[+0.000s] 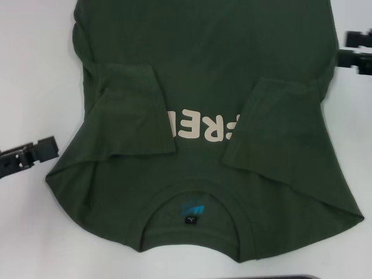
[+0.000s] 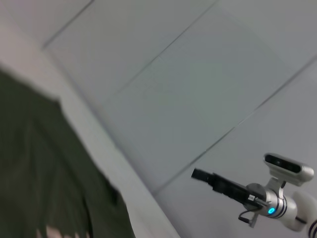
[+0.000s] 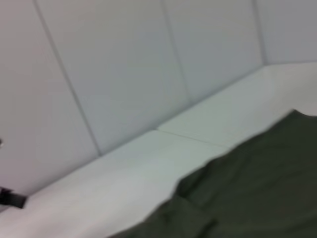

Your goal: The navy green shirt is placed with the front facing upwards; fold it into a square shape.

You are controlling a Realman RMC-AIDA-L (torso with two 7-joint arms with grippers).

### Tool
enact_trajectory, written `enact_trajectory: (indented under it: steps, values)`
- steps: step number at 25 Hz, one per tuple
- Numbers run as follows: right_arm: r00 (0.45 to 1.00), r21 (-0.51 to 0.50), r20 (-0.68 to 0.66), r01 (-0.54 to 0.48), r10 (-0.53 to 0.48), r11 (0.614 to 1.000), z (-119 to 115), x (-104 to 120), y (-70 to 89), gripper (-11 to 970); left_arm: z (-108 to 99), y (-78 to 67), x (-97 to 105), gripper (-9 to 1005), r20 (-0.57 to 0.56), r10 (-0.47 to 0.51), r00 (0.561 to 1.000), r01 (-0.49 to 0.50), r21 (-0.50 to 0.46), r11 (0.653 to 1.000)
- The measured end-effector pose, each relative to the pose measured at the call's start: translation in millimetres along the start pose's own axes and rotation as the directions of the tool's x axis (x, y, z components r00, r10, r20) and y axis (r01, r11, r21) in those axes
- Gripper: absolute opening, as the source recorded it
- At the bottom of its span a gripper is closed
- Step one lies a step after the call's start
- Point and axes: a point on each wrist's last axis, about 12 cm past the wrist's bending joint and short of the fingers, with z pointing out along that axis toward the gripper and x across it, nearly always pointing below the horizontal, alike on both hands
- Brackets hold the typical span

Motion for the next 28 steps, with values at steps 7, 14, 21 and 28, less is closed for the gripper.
enact_trajectory:
  steps: [7, 14, 21, 28]
  values:
    - [0.969, 0.032, 0.004, -0.247, 0.247, 0.969, -19, 10, -2.5, 715, -11, 5.9, 1, 690, -0.011, -0.404, 0.915, 0.401, -0.097, 0.911]
    - [0.961, 0.033, 0.010, -0.276, 0.276, 0.961, -13, 13, -2.1, 716, -23, 20.2, 10, 690, 0.044, -0.538, 0.842, 0.529, -0.259, 0.808]
    - [0.959, 0.046, 0.016, -0.285, 0.284, 0.958, -14, 8, -5.6, 716, -21, 25.4, 14, 691, 0.057, -0.569, 0.820, 0.558, -0.296, 0.775]
    - [0.956, 0.047, 0.023, -0.294, 0.293, 0.955, -11, 7, -7.9, 716, -12, 34.7, 16, 691, 0.050, -0.561, 0.826, 0.540, -0.355, 0.763]
